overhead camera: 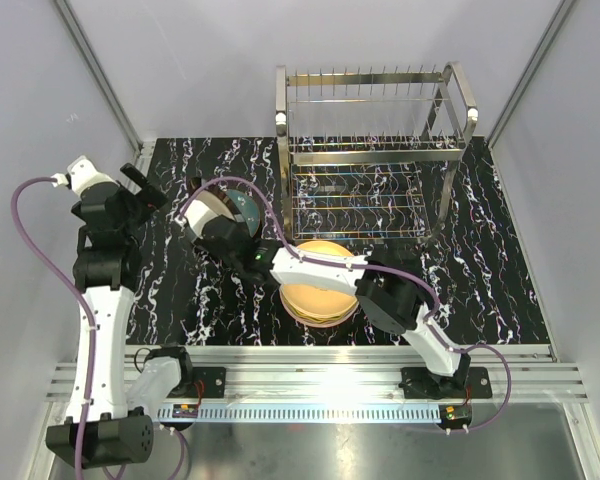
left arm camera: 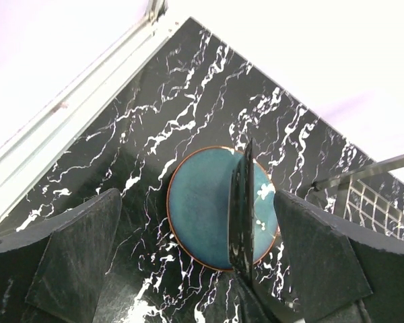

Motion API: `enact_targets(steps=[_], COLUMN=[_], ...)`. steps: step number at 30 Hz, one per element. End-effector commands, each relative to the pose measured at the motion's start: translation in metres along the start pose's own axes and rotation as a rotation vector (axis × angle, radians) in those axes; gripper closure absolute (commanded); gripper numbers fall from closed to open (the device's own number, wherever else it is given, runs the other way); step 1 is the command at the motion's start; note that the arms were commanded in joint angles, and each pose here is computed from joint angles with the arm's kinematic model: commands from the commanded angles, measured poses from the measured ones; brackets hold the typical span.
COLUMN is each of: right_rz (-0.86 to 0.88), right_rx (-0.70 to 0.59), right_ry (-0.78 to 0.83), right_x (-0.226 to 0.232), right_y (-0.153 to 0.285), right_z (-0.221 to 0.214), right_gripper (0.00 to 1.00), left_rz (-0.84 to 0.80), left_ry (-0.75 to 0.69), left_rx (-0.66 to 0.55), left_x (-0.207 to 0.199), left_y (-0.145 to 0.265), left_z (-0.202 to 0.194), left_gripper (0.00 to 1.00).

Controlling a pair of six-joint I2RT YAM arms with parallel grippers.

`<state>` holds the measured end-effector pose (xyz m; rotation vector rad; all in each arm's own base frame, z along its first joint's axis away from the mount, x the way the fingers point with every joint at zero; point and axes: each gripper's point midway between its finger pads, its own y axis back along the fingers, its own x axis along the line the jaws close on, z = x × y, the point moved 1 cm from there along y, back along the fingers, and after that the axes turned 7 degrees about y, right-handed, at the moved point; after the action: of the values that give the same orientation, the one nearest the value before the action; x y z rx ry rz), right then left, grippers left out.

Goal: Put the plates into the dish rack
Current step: Insert the plate into the dish rack

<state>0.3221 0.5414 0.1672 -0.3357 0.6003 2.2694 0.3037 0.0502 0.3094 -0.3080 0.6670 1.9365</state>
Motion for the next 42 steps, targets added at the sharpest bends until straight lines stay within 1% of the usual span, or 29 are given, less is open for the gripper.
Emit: enact_targets(steps=[1, 8, 14, 18, 23, 27, 33, 38, 42], right_rz=[-0.172, -0.189, -0.155, -0.125, -0.09, -0.102, -0.127, -0.128, -0.177], right_rx=[-0.25, -0.323, -0.397, -0.466, -0.557, -0.653, -0.74, -0.844, -0.91], right_ry=[-0.16, -0.216, -0.314, -0.348, -0.384, -0.42, -0.429, -0.46, -0.467], right_x=[-0.079, -0.105, -0.121, -0.135, -0.151, -0.174, -0.201, -0.222, -0.245], right_y=[0.048, 0.075, 0.111, 0.146, 0.19, 0.23, 0.269, 0.307, 0.335], right_z=[0.11, 0.144, 0.175, 0.205, 0.241, 0.265, 0.292, 0.32, 0.335], right_gripper=[1.0, 1.0, 1.0, 1.0, 1.0, 1.0, 1.0, 1.0, 1.0], left_rz=[-0.016, -0.023, -0.064, -0.083, -0.094, -0.105, -0.127, -0.134, -0.144], left_ry=[0.025, 0.012, -0.014, -0.017, -0.012, -0.008, -0.012, -0.017, -0.024], left_rx=[-0.079, -0.051, -0.027, -0.013, 0.04, 0.044, 0.061, 0.073, 0.079], left_x=[-0.003, -0.006, -0.016, -0.019, -0.023, -0.024, -0.03, -0.031, -0.034], left_y=[0.008, 0.004, 0.005, 0.004, -0.003, -0.002, -0.002, -0.003, -0.001], left_z=[0.016, 0.008, 0.0, -0.005, -0.016, -0.017, -0.023, -0.027, -0.028], left_gripper=[0.01, 0.01, 0.01, 0.01, 0.01, 0.01, 0.01, 0.01, 0.01])
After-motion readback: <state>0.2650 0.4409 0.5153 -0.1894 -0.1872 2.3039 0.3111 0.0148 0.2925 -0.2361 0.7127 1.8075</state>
